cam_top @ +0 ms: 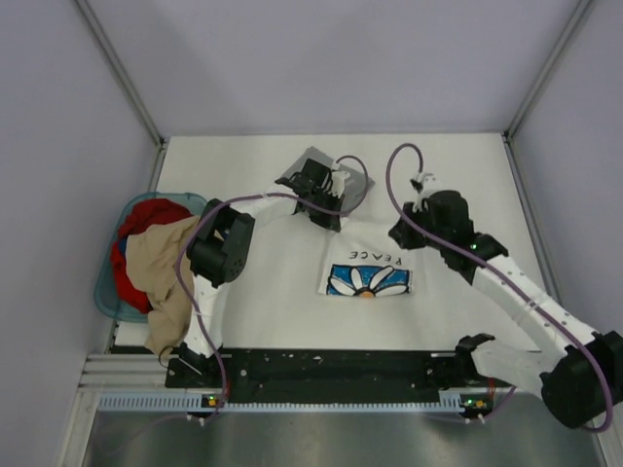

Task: Fold and stack the t-shirts
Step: Smooth out wrinkles on the folded tshirt, then put the neatly folded tshirt into the corner of the board with both arms, then put the neatly folded tshirt into the corner of the board with the right arm

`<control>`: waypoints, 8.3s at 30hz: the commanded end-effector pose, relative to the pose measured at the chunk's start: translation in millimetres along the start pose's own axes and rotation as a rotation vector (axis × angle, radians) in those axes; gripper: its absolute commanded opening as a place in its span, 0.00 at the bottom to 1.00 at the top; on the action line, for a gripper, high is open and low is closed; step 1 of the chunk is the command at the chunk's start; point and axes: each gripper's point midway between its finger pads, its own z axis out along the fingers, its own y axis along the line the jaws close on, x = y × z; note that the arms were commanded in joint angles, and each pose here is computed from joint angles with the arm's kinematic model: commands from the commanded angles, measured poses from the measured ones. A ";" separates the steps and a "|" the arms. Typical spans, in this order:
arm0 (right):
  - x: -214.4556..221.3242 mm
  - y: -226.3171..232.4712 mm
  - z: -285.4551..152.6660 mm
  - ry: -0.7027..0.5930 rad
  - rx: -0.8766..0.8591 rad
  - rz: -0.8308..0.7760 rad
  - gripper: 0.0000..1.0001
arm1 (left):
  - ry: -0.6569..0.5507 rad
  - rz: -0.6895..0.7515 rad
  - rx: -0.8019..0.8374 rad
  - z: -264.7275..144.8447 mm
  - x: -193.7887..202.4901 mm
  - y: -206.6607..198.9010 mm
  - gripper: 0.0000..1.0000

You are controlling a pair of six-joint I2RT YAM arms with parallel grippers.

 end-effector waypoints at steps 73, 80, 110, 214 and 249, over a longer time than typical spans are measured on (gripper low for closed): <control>87.9 -78.4 124.4 0.287 -0.049 0.452 0.29 | 0.092 -0.435 0.086 13.2 42.8 -11.7 0.64; 71.0 -69.7 110.0 0.227 -0.105 0.490 0.00 | 0.073 -0.411 0.163 -2.3 32.7 -27.4 0.00; -39.1 66.6 33.7 -0.114 -0.402 0.442 0.00 | -0.257 0.258 -0.301 -200.9 -45.6 23.2 0.00; -53.5 28.0 239.9 0.036 -0.110 0.531 0.72 | -0.243 0.230 -0.550 -168.8 -103.2 197.9 0.80; -184.8 -72.2 340.0 -0.237 -0.088 0.320 0.12 | -0.185 0.110 -0.249 -138.5 -69.0 143.7 0.73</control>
